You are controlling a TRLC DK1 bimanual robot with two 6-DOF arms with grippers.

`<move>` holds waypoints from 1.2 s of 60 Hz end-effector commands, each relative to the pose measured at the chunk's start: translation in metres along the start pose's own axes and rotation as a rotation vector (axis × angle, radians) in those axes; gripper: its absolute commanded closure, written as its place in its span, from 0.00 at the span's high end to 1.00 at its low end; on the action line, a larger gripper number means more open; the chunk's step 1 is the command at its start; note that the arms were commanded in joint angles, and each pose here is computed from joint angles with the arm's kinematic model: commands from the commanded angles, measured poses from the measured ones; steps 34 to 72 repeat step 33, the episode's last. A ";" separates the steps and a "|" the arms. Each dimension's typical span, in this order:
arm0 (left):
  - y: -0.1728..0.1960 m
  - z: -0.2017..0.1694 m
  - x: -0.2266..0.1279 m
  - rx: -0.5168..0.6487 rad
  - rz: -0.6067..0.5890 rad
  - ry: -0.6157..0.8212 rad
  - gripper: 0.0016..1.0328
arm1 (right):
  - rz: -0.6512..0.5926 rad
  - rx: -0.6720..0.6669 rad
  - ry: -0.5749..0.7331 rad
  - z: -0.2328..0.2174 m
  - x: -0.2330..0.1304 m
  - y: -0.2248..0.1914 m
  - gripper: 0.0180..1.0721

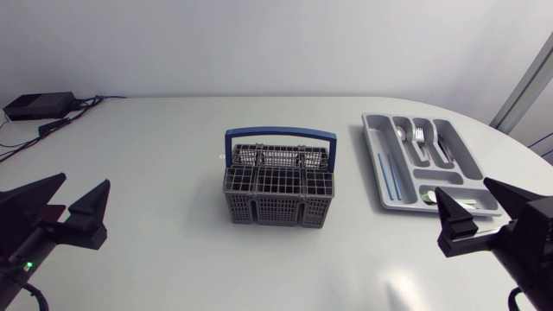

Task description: Unload the cutlery basket into the drawer organizer.

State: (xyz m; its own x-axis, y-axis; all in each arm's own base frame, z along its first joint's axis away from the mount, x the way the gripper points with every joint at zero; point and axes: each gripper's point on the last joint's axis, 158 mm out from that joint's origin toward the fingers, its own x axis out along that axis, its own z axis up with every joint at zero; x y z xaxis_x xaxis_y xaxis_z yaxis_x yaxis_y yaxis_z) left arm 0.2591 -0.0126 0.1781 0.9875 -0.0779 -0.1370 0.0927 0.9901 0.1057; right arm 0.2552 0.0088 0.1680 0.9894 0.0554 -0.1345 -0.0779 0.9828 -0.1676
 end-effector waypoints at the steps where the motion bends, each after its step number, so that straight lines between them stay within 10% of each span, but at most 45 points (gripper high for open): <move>1: 0.000 -0.010 0.000 -0.047 0.011 -0.016 0.95 | -0.017 0.068 -0.015 -0.008 0.001 -0.001 0.95; 72: 0.006 -0.029 -0.002 -0.114 0.065 -0.073 0.95 | -0.072 0.176 -0.072 -0.020 0.001 -0.007 0.95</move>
